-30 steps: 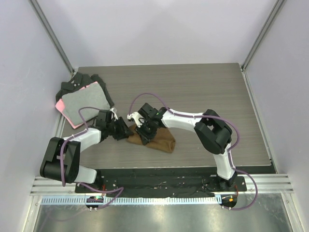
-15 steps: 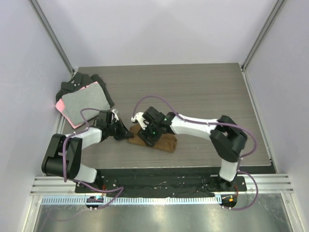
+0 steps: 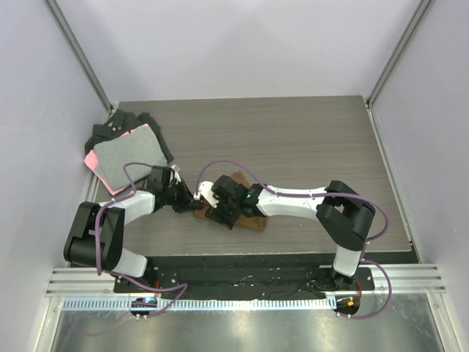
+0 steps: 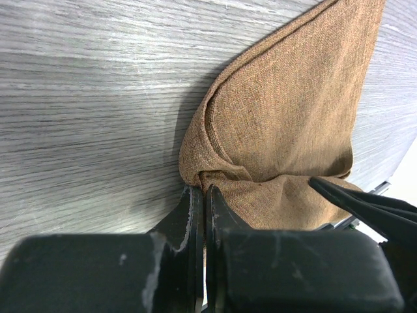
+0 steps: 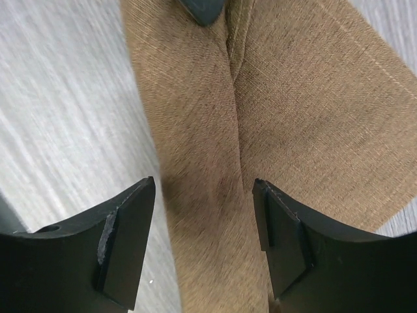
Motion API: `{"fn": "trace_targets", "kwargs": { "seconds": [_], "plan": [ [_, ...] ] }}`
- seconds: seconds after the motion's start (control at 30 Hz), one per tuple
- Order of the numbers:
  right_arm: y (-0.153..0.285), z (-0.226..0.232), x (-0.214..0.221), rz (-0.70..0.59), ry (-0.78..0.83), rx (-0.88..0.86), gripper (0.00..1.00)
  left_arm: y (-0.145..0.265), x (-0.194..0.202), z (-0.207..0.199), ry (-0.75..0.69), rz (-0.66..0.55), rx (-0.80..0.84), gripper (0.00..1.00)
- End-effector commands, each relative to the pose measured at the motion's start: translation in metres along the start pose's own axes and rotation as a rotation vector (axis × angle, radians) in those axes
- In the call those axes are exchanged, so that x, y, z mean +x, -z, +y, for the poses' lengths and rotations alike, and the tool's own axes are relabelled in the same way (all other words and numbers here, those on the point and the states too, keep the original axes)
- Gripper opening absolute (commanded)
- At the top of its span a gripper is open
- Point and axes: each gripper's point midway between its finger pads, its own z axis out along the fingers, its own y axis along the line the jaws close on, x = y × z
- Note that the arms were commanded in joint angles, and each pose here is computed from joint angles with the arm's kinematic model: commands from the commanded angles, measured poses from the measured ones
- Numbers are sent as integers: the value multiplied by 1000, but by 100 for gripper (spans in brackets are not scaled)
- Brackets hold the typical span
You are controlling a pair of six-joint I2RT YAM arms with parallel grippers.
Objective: Fold the napkin, place the utensils inside, and roll it up
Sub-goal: Roll the napkin with the utensil
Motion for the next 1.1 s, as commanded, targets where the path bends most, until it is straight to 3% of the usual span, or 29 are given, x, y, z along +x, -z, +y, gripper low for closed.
{"fn": "trace_targets", "kwargs": {
  "seconds": [0.0,0.2,0.37,0.4,0.43,0.53,0.63,0.83,1.07],
  "plan": [
    [-9,2,-19,-62,32,-24,68,3,-2,3,-21,2,-31,0],
    [-25,19,0,28,-20,-135,57,-1,-8,-2,-36,-10,-10,0],
    [-27,27,25,141,-131,-212,36,-5,-20,-17,-62,-42,55,2],
    [-26,27,28,156,-178,-237,34,-4,-25,-19,-70,-53,58,7],
    [-22,33,30,168,-212,-285,32,-3,-27,-20,-75,-62,56,24],
    [-14,34,34,188,-316,-341,26,5,-38,-17,-83,-135,11,65],
    [-5,35,33,208,-396,-420,25,18,-49,-15,-103,-221,-25,78],
    [-1,31,23,192,-505,-580,25,32,-50,-19,-145,-302,12,82],
    [-11,18,29,186,-650,-725,24,36,-34,-36,-198,-297,158,72]
  ]
}}
